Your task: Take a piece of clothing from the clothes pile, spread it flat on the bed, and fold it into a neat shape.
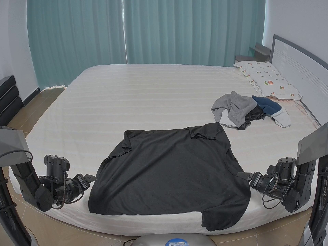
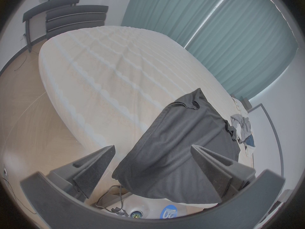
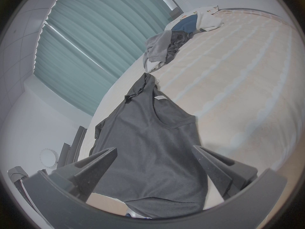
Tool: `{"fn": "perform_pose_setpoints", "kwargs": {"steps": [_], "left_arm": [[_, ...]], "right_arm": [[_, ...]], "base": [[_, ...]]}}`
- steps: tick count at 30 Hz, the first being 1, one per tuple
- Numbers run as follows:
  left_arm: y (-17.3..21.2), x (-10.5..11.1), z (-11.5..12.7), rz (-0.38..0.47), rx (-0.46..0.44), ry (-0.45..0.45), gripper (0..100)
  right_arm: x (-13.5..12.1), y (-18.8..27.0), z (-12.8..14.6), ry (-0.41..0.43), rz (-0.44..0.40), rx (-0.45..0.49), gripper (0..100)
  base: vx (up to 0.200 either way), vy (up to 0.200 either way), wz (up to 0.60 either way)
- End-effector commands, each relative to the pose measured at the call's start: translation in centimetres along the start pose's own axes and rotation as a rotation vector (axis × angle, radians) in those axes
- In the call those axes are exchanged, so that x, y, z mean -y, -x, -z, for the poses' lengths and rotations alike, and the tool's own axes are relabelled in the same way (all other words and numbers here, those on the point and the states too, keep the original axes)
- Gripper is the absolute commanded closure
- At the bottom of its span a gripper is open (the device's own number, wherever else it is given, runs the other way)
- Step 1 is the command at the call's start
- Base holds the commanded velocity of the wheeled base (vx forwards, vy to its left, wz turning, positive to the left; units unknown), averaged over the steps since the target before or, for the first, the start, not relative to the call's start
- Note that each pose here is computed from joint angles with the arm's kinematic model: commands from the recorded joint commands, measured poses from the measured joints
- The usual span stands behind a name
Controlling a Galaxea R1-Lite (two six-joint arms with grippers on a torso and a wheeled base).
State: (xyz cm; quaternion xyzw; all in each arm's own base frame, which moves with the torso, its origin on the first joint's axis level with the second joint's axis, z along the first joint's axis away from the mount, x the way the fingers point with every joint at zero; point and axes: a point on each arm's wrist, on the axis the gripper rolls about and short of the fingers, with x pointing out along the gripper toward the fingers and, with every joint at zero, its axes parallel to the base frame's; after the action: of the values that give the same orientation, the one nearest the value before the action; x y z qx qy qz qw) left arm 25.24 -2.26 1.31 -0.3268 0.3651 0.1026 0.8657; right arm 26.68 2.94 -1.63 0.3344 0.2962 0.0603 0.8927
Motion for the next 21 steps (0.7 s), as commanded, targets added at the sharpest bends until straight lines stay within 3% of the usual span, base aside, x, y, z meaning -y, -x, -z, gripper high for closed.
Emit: {"fn": "perform_pose_setpoints", "kwargs": {"steps": [1,9,16,21], "left_arm": [[-0.1,0.1,0.0,0.005,0.001,0.004,0],[-0.5,1.3,-0.6,0.044,0.025,0.06,0],[-0.5,1.9,-1.1,0.067,0.043,0.063,0],[-1.0,3.8,-2.3,0.127,0.087,0.051,0]], "right_arm": [[-0.4,0.0,-0.6,0.008,-0.022,0.034,0],[-0.6,0.0,-0.8,0.003,-0.031,0.04,0],[-0.3,-0.3,-0.3,-0.031,-0.022,0.019,0],[-0.4,-0.6,-0.3,-0.092,-0.038,0.011,0]], "base": [[0.2,0.0,0.0],[0.2,0.0,0.0],[0.0,0.0,0.0],[0.0,0.0,0.0]]}}
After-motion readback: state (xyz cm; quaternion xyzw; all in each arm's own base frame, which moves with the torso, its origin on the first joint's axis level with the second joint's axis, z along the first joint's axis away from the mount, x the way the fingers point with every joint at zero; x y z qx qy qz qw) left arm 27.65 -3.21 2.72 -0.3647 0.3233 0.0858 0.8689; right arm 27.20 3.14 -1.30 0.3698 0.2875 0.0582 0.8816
